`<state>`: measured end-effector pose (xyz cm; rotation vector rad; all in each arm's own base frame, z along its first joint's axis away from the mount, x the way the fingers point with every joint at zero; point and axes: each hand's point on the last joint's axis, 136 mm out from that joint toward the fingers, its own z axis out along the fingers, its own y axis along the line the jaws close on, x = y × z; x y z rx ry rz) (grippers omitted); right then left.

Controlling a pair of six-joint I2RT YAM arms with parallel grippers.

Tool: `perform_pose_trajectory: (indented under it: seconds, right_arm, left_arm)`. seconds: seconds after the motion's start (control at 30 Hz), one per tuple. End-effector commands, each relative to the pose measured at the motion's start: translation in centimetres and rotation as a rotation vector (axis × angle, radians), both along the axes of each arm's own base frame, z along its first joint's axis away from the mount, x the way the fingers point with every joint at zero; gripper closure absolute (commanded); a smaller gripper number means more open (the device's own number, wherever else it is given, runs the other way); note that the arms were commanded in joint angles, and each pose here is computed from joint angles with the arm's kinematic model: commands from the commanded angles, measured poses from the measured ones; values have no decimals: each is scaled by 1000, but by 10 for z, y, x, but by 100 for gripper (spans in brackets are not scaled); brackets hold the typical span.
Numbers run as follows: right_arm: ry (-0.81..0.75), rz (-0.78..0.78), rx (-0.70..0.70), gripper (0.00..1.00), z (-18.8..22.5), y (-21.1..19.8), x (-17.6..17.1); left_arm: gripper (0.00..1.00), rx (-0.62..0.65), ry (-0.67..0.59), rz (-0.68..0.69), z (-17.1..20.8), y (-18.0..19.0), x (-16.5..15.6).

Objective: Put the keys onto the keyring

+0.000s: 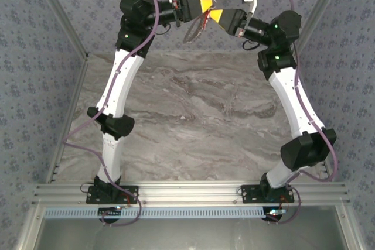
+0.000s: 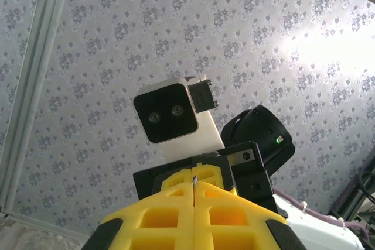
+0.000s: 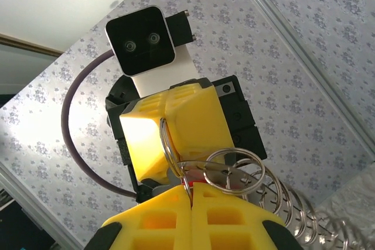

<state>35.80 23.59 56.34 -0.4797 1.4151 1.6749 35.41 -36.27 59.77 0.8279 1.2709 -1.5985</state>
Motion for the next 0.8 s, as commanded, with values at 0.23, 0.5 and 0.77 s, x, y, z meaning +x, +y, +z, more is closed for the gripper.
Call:
perform_pose_trajectory:
  seconds: [0.23,0.5,0.77]
  right_arm:
    - [2,53,50,100,12,5,9]
    - [11,29,65,100,13,1,23]
    - [9,95,67,100,19,21,28]
  left_arm:
    - [100,-49,-62,-72,16,-11,-29]
    - [100,-44,-28,-92,10,-23,-30]
    - [100,-58,-7,-109,5,-33,-28]
